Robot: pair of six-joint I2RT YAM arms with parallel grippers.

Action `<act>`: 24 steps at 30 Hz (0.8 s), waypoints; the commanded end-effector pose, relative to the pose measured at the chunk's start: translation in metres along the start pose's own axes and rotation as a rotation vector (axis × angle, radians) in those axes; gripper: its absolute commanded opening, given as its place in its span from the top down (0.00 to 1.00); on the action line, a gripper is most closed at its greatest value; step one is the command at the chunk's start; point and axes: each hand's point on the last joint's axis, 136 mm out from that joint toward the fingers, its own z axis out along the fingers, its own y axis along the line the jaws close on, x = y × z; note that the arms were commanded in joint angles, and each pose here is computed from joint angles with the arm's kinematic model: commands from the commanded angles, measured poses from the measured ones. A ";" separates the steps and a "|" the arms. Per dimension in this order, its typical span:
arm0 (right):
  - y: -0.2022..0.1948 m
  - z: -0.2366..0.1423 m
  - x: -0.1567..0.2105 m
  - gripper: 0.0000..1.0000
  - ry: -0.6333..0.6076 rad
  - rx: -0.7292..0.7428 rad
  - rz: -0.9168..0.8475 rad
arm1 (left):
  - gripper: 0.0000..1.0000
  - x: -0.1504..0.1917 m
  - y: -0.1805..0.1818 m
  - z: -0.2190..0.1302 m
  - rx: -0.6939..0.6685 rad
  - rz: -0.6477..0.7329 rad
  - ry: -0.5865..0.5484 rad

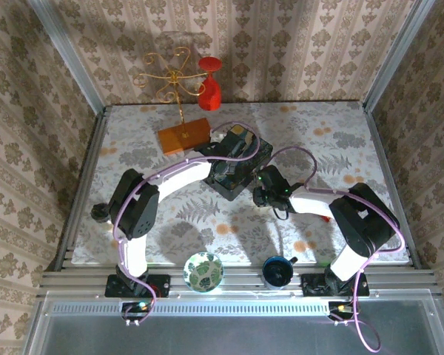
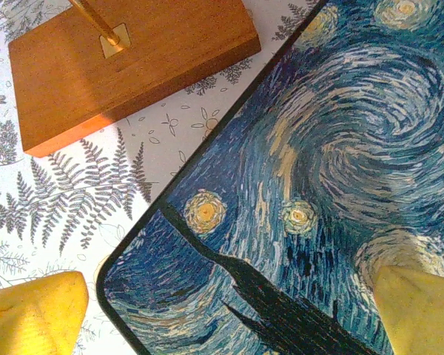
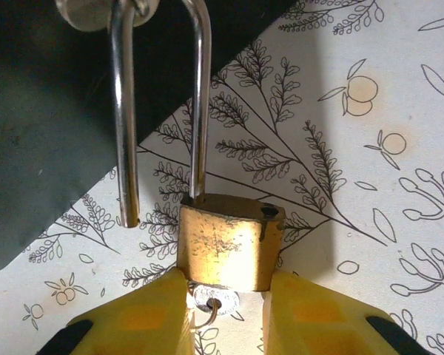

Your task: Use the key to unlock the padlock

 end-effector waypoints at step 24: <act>0.007 -0.021 -0.026 0.70 -0.085 -0.425 0.154 | 0.00 0.006 0.017 -0.011 -0.061 0.038 -0.001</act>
